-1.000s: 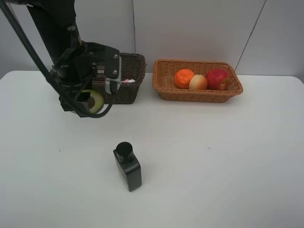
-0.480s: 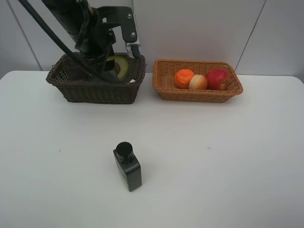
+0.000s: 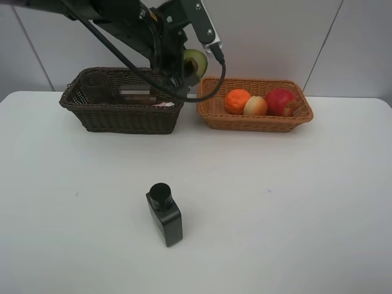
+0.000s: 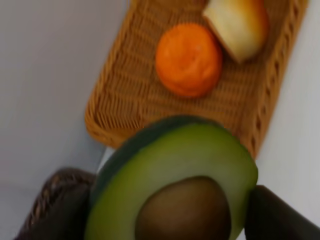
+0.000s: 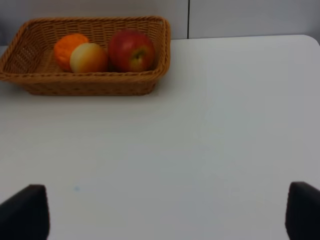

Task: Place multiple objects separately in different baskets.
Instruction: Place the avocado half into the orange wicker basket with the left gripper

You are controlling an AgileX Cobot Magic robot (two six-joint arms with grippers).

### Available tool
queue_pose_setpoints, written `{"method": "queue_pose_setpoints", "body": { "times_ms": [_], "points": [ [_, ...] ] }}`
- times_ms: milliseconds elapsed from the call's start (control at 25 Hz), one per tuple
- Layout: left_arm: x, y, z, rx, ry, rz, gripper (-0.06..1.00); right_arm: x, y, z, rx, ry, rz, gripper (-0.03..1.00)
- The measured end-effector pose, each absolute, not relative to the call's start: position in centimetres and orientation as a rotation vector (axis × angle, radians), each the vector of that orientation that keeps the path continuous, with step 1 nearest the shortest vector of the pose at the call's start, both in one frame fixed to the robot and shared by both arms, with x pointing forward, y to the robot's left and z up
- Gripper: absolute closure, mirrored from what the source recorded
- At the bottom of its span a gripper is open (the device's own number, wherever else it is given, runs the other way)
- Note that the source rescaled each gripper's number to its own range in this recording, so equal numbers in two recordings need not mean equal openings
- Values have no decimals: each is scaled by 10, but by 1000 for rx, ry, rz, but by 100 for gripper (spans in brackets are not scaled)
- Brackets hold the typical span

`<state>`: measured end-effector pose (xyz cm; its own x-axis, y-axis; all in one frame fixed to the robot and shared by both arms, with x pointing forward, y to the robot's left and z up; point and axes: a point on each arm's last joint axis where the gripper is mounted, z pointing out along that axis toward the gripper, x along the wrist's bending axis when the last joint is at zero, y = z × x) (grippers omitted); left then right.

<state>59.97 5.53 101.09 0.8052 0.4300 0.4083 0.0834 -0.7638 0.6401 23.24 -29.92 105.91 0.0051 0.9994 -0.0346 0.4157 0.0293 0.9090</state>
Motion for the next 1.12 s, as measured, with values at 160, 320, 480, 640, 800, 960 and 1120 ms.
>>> {"method": "queue_pose_setpoints", "body": {
  "times_ms": [160, 320, 480, 640, 800, 960, 1120],
  "points": [
    [611, 44, 997, 2271, 386, 838, 15, 232, -299, 1059, 1496, 1522, 941, -3],
    [619, 34, 983, 2195, 388, 925, 15, 232, -299, 1059, 1496, 1522, 941, -3],
    [624, 26, 972, 2118, 376, 1012, 15, 232, -299, 1059, 1496, 1522, 941, -3],
    [626, 16, 962, 2044, 359, 1083, 15, 232, -299, 1059, 1496, 1522, 941, -3],
    [628, 9, 952, 1979, 375, 1112, 15, 232, -299, 1059, 1496, 1522, 941, -3],
    [635, 2, 943, 1943, 432, 1080, 15, 232, -299, 1059, 1496, 1522, 941, -3],
    [642, -3, 937, 1902, 479, 1051, 15, 232, -299, 1059, 1496, 1522, 941, -3]
  ]
}}
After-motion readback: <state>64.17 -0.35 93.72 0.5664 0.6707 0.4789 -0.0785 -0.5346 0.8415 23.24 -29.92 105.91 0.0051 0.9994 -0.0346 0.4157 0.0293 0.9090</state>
